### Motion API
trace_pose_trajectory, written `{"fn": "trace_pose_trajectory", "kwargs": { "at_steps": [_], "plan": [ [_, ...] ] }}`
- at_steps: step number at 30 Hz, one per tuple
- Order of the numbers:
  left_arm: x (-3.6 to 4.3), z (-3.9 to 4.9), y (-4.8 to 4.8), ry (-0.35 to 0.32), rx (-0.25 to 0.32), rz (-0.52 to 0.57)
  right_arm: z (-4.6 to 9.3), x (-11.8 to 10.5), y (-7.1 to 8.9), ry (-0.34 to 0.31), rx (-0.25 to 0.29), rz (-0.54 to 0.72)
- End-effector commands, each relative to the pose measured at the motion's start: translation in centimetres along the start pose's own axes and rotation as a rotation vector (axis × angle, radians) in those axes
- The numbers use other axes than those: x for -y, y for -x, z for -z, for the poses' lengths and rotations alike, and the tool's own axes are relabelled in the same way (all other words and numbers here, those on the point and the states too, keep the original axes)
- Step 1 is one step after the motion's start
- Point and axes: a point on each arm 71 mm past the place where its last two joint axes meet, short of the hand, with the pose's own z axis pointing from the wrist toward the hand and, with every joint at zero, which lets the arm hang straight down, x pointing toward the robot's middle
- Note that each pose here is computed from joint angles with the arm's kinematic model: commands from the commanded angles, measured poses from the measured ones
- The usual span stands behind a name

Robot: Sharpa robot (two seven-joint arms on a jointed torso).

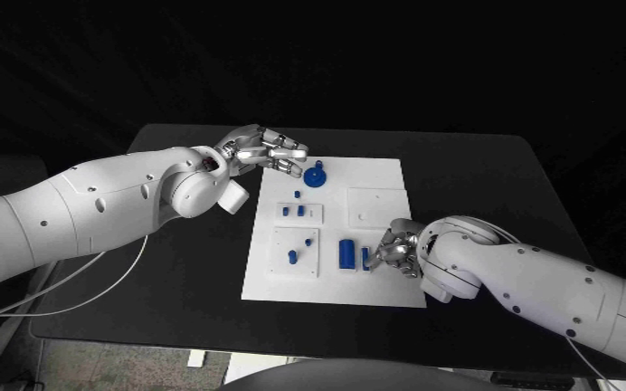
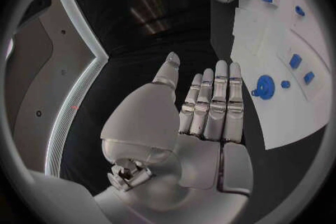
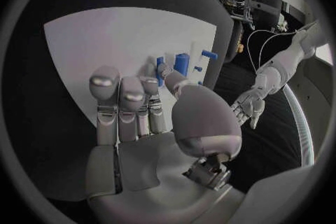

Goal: Assemble the parts on the task board

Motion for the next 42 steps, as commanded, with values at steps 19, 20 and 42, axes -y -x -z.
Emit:
{"fn": "trace_pose_trajectory", "kwargs": {
  "at_steps": [19, 20, 42],
  "plan": [
    [0.33, -0.1, 0.91, -0.065, 0.081, 0.013, 1.0, 0.3, 4.3, 0.157, 0.123, -0.168],
    [0.42, -0.11, 1.08, -0.08, 0.102, 0.015, 1.0, 0.2, 4.9, 0.18, 0.132, -0.177],
    [0.17, -1.14, 5.63, -0.167, 0.384, 0.12, -1.6, 0.0, 17.7, 0.644, 0.434, -0.778]
  ]
}}
